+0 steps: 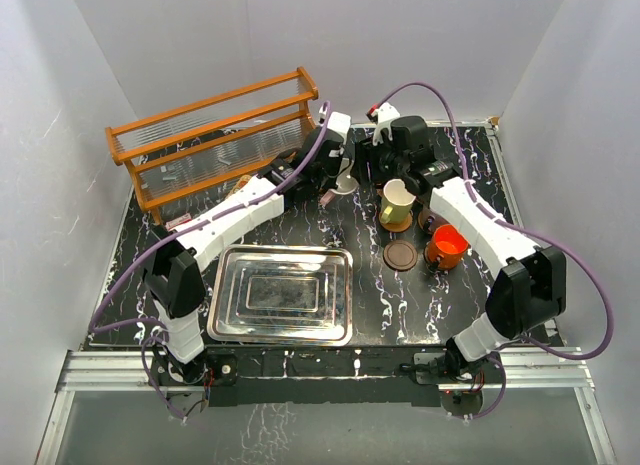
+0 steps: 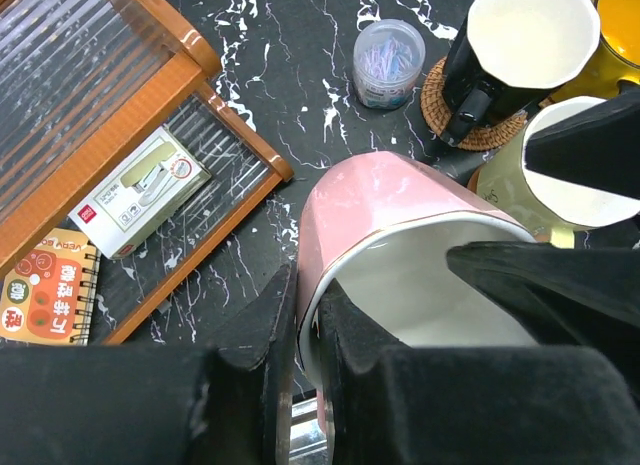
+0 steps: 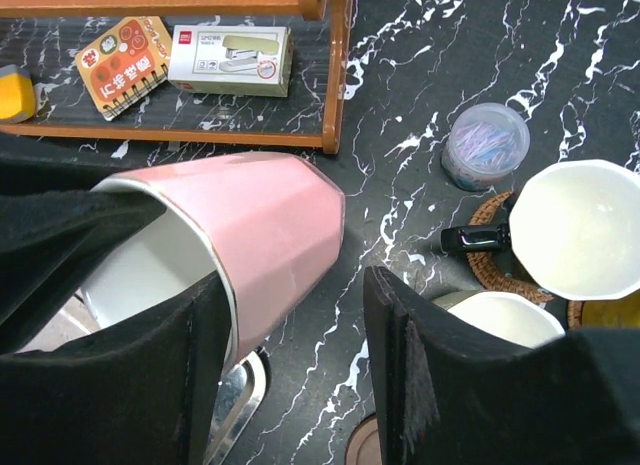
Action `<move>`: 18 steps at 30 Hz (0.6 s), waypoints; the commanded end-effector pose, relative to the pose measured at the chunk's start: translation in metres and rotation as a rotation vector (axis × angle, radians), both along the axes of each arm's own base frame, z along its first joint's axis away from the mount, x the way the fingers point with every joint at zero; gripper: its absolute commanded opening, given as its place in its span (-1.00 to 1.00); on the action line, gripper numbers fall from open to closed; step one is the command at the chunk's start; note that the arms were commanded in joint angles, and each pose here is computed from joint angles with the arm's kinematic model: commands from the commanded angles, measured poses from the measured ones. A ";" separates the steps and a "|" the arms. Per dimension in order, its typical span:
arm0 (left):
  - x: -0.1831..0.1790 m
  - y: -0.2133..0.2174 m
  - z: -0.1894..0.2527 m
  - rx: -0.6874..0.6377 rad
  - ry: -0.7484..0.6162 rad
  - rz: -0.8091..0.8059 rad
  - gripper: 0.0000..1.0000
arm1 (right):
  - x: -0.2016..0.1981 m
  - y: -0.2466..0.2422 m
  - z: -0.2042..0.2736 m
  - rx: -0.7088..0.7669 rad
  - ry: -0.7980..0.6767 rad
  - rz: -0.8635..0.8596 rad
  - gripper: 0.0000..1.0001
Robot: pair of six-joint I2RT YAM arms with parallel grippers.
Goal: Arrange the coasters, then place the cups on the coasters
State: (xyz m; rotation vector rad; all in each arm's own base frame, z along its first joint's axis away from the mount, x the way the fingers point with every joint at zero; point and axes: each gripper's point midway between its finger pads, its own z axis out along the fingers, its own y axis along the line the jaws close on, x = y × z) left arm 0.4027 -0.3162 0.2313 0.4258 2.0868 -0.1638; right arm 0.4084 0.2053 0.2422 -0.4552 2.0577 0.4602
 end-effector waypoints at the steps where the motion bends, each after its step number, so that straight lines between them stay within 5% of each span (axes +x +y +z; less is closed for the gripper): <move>1: 0.010 -0.014 0.056 -0.115 -0.139 0.036 -0.98 | 0.012 -0.001 0.018 0.013 -0.043 -0.054 -0.02; 11: 0.009 -0.019 0.052 -0.079 -0.156 0.049 -0.95 | 0.019 -0.007 0.011 0.002 -0.037 -0.101 -0.28; 18: 0.009 -0.018 0.050 -0.063 -0.163 0.052 -0.89 | 0.019 -0.010 0.005 -0.010 -0.031 -0.114 -0.63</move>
